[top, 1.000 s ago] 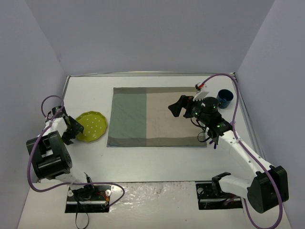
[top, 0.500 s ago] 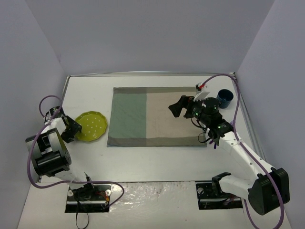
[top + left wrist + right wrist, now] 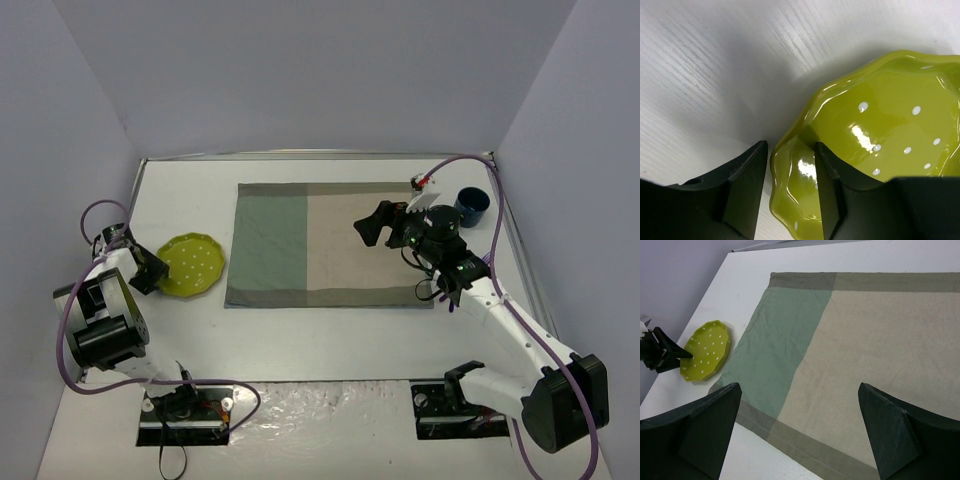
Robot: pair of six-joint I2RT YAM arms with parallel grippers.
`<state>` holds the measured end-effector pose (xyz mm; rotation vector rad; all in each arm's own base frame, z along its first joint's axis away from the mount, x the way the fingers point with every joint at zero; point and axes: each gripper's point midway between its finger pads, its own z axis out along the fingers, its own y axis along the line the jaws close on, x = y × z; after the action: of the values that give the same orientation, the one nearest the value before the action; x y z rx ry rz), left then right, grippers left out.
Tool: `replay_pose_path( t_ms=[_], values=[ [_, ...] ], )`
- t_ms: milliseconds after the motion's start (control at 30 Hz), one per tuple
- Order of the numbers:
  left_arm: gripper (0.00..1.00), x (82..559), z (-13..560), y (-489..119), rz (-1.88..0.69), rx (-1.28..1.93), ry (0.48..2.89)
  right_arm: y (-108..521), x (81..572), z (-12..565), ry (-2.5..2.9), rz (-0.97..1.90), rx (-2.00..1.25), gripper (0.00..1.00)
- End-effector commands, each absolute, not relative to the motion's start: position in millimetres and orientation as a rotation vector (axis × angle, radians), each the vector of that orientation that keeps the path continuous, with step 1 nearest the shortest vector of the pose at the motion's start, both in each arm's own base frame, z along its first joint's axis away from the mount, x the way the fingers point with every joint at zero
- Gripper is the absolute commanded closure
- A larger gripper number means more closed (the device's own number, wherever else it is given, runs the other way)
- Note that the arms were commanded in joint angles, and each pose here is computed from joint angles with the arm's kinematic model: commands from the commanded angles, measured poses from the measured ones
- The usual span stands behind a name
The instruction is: Set the dinner table for one person
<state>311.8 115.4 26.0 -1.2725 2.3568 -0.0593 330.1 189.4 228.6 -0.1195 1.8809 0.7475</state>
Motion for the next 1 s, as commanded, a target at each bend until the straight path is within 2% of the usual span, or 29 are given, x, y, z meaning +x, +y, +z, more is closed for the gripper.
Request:
replay_pose_path(
  t_ms=[0, 233, 400, 433, 667, 967],
  values=[
    [0.64, 302.8, 13.6, 112.6, -0.060, -1.299, 2.392, 190.3, 332.0, 256.1, 1.783, 0.748, -0.135, 0.00],
    [0.74, 301.7, 15.8, 112.3, -0.059, -1.298, 2.388, 189.7, 332.4, 254.4, 1.787, 0.743, -0.133, 0.00],
    [0.98, 303.1, 18.7, 111.5, -0.069, -1.288, 2.391, 191.7, 332.7, 250.6, 1.797, 0.751, -0.138, 0.00],
    [1.00, 303.4, 20.8, 111.6, -0.069, -1.283, 2.392, 193.5, 332.9, 248.2, 1.806, 0.757, -0.144, 0.00],
    [1.00, 306.6, 53.9, 112.2, -0.083, -1.242, 2.334, 215.4, 335.5, 232.4, 1.879, 0.839, -0.182, 0.02],
    [1.00, 317.9, 124.5, 111.6, -0.208, -1.211, 2.109, 298.0, 327.2, 220.0, 1.966, 0.963, -0.262, 0.04]
  ],
)
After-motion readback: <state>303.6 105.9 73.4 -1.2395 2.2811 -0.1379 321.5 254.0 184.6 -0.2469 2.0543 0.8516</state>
